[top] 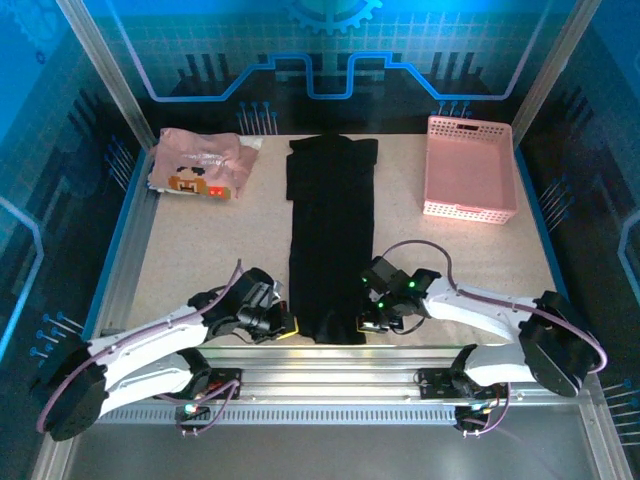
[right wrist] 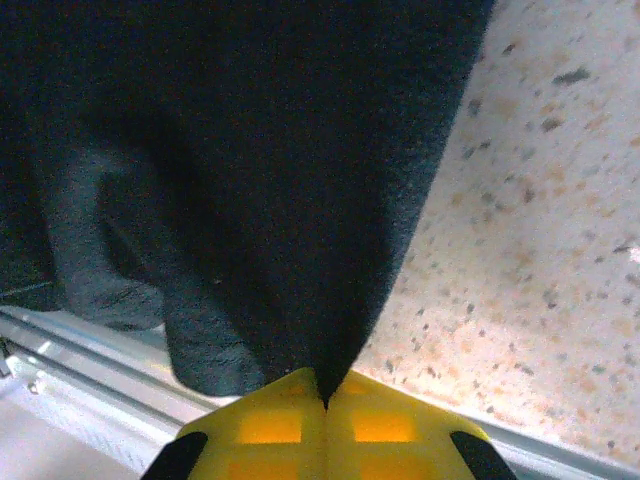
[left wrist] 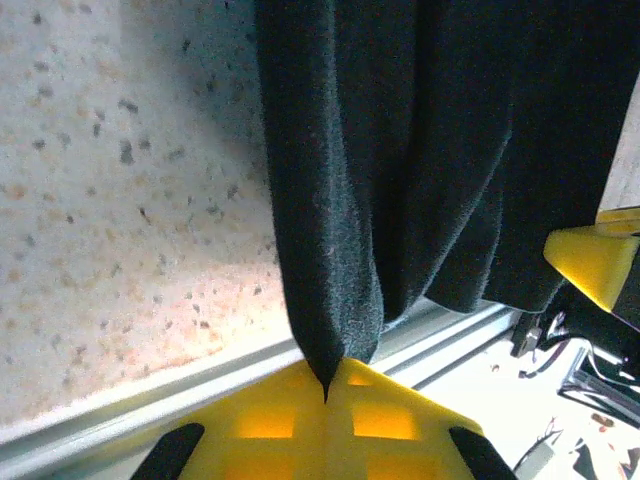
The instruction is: Fold and stack the t-shirts
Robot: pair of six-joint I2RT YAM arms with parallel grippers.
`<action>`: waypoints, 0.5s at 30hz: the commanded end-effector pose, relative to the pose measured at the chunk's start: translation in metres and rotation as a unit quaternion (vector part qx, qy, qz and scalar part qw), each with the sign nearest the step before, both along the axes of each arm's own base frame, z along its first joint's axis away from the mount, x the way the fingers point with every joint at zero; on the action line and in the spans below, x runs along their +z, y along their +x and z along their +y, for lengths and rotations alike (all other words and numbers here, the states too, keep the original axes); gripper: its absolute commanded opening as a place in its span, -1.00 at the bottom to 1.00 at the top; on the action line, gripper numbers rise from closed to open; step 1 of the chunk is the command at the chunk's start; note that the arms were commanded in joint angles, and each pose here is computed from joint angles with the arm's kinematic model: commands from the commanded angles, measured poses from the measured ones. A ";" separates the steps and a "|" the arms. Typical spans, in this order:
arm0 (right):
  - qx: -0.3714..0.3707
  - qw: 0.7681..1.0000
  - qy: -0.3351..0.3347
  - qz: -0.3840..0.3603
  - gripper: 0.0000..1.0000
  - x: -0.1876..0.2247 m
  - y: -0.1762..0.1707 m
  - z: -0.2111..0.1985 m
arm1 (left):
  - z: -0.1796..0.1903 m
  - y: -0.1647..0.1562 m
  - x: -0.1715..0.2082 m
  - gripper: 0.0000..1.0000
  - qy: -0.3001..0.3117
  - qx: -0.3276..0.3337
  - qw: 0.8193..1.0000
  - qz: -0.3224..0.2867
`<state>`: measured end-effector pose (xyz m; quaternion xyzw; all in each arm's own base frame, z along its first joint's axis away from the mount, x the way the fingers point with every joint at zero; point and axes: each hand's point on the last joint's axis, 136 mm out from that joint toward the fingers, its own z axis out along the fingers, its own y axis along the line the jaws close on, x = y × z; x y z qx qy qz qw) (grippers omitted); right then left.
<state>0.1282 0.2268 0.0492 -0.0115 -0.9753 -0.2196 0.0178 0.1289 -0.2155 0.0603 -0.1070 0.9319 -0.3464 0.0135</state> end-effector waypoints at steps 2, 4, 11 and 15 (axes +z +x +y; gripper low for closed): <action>-0.007 0.999 -0.029 0.018 -1.00 0.002 -0.027 -0.015 | 0.015 -0.022 0.005 -1.00 0.027 0.010 0.999 0.014; -0.011 1.000 -0.023 0.011 -1.00 0.009 -0.030 -0.016 | 0.020 -0.029 0.012 -1.00 0.027 0.016 0.999 0.010; -0.030 0.999 -0.012 -0.013 -1.00 0.035 -0.032 -0.027 | 0.029 -0.035 0.040 -1.00 0.009 0.028 0.999 -0.011; -0.044 0.998 0.003 -0.033 -1.00 0.056 -0.015 -0.028 | 0.016 -0.014 0.076 -1.00 -0.013 0.030 0.999 -0.040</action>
